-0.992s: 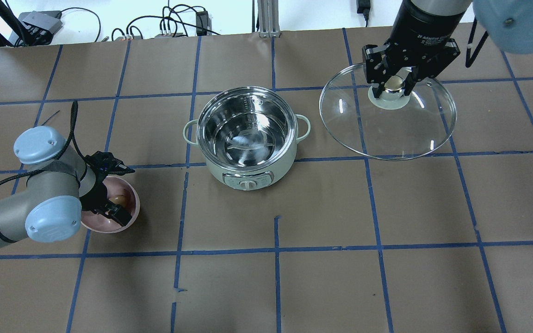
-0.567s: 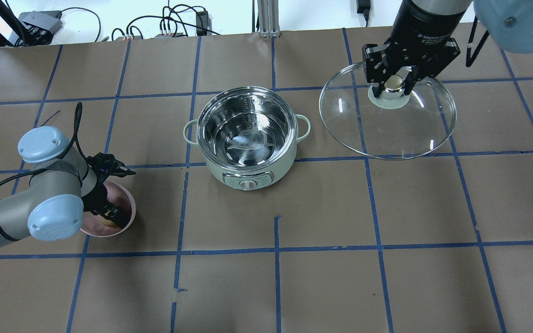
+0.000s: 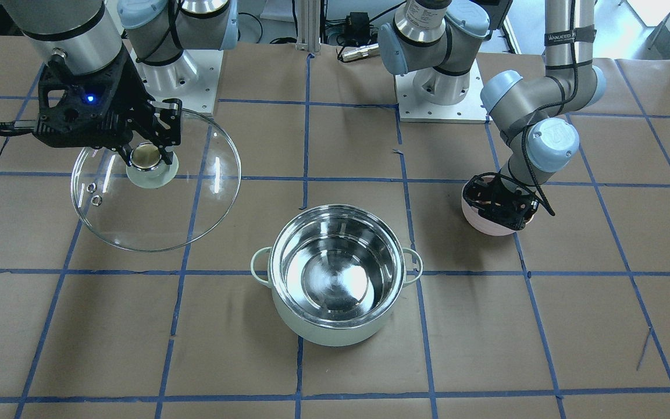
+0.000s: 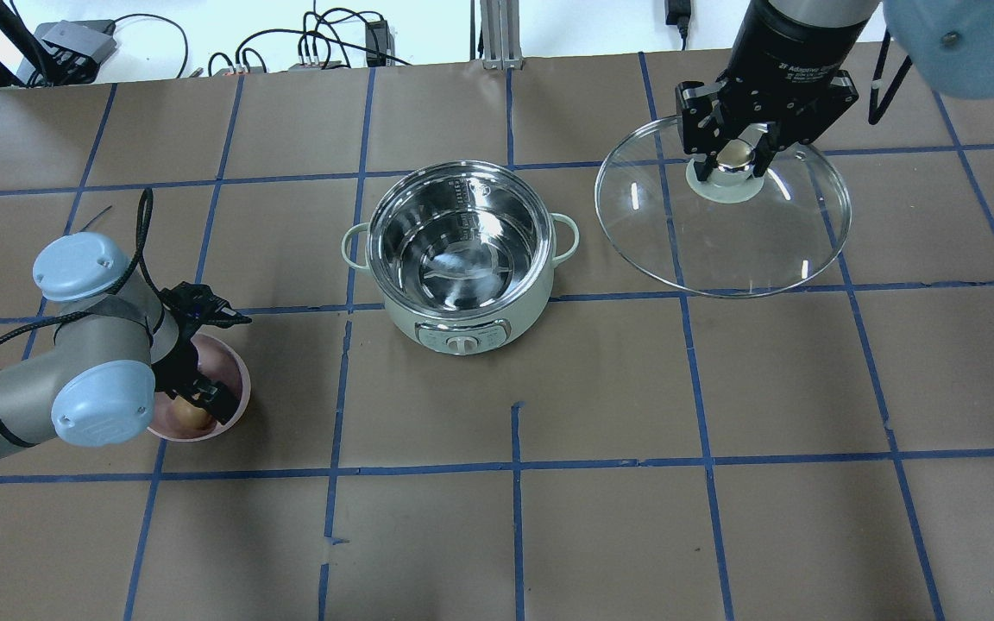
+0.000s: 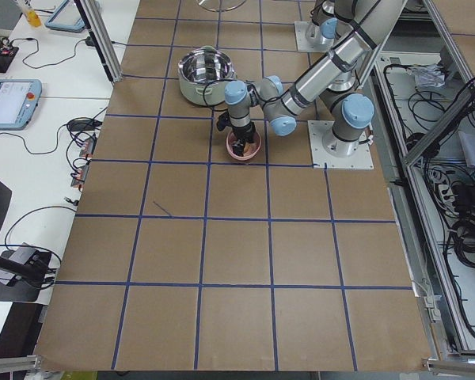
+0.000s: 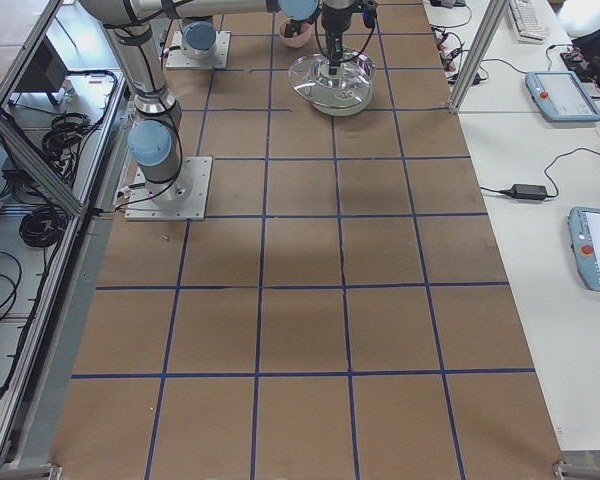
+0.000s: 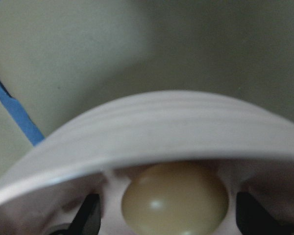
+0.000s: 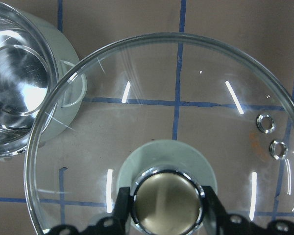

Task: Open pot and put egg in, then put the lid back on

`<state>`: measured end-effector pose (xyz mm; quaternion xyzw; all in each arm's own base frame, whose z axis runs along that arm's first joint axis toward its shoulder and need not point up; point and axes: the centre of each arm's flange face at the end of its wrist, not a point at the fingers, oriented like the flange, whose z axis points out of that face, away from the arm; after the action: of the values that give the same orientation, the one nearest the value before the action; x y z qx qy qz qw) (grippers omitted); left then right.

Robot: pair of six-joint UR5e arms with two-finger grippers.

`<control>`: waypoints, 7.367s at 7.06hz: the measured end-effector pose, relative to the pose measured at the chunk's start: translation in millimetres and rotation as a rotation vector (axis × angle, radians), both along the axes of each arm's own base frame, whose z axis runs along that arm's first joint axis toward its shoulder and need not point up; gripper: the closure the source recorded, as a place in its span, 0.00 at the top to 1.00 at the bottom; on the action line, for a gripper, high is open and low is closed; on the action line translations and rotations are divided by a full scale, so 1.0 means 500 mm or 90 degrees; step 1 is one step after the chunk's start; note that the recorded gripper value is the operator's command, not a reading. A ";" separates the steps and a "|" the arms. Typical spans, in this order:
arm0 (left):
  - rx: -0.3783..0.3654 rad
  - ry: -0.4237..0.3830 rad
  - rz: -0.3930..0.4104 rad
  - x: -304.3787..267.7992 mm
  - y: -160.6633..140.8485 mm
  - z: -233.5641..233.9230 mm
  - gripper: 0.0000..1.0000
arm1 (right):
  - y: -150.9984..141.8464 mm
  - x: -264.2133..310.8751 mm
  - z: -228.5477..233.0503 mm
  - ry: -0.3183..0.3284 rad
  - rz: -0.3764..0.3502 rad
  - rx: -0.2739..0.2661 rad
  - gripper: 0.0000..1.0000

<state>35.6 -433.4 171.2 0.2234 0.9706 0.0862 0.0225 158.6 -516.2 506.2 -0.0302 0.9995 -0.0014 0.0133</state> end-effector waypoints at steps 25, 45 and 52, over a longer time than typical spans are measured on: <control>-0.167 0.081 0.277 -0.403 -0.249 0.378 0.20 | 0.000 0.003 0.001 -0.006 -0.003 -0.001 0.07; -0.148 0.021 0.224 -0.283 -0.046 0.700 1.00 | -0.074 0.481 -0.192 -0.026 -0.073 -0.079 0.06; -0.170 0.030 0.275 -0.266 -0.062 0.740 1.00 | -0.078 0.543 -0.275 -0.004 -0.001 -0.067 0.07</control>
<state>-97.3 -464.3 541.4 0.0076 0.9989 -0.0453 0.0106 430.0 -555.4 368.7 -0.0305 0.9980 -0.0537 0.0145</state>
